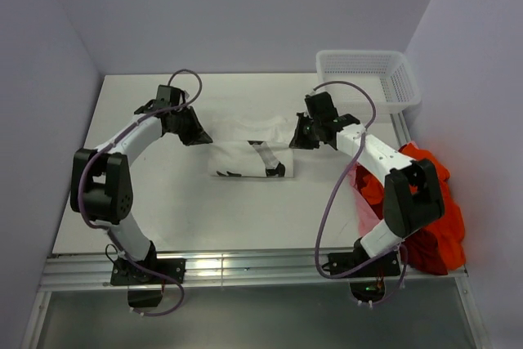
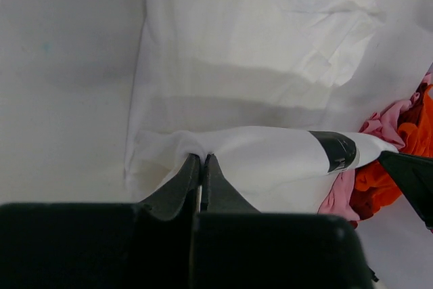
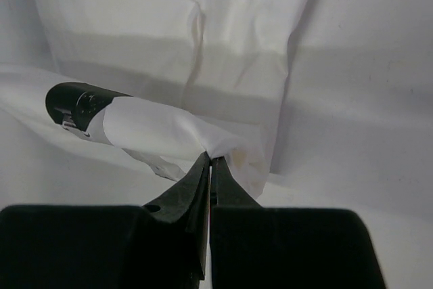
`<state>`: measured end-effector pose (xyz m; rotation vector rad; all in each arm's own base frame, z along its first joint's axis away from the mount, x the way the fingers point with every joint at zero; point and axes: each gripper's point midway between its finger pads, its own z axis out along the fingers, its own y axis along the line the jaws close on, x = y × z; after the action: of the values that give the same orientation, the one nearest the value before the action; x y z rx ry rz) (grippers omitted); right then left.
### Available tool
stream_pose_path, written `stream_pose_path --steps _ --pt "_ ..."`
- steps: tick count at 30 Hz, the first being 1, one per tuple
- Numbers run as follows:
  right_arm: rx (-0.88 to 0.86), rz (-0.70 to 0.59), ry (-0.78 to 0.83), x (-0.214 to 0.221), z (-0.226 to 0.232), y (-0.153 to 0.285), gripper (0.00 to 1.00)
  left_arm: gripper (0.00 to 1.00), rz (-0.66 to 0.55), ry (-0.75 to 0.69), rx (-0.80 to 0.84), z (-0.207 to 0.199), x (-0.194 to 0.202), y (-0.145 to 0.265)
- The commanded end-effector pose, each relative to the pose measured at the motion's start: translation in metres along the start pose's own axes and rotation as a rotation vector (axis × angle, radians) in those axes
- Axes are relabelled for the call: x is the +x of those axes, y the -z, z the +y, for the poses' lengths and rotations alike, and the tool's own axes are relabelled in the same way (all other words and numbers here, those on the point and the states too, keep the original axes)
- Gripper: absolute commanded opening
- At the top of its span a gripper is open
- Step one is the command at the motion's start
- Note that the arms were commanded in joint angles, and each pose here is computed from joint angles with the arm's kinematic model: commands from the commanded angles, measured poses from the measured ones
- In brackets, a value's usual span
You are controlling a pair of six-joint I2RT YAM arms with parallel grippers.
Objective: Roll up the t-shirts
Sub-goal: Roll the tshirt
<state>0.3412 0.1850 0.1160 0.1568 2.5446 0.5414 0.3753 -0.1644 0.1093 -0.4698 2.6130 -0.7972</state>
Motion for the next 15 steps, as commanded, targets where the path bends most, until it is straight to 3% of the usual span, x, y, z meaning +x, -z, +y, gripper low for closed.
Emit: stream_pose_path --steps 1,7,15 --pt "-0.008 -0.047 -0.002 -0.032 0.000 -0.005 0.00 0.00 -0.012 -0.025 0.009 -0.005 -0.025 -0.007" --pt "0.030 -0.012 -0.040 -0.046 -0.013 -0.037 0.00 0.00 0.011 -0.009 -0.022 0.000 -0.042 -0.035" --pt "0.096 0.060 -0.086 -0.031 -0.040 -0.082 0.00 0.00 0.031 0.020 -0.078 0.024 -0.039 -0.063"
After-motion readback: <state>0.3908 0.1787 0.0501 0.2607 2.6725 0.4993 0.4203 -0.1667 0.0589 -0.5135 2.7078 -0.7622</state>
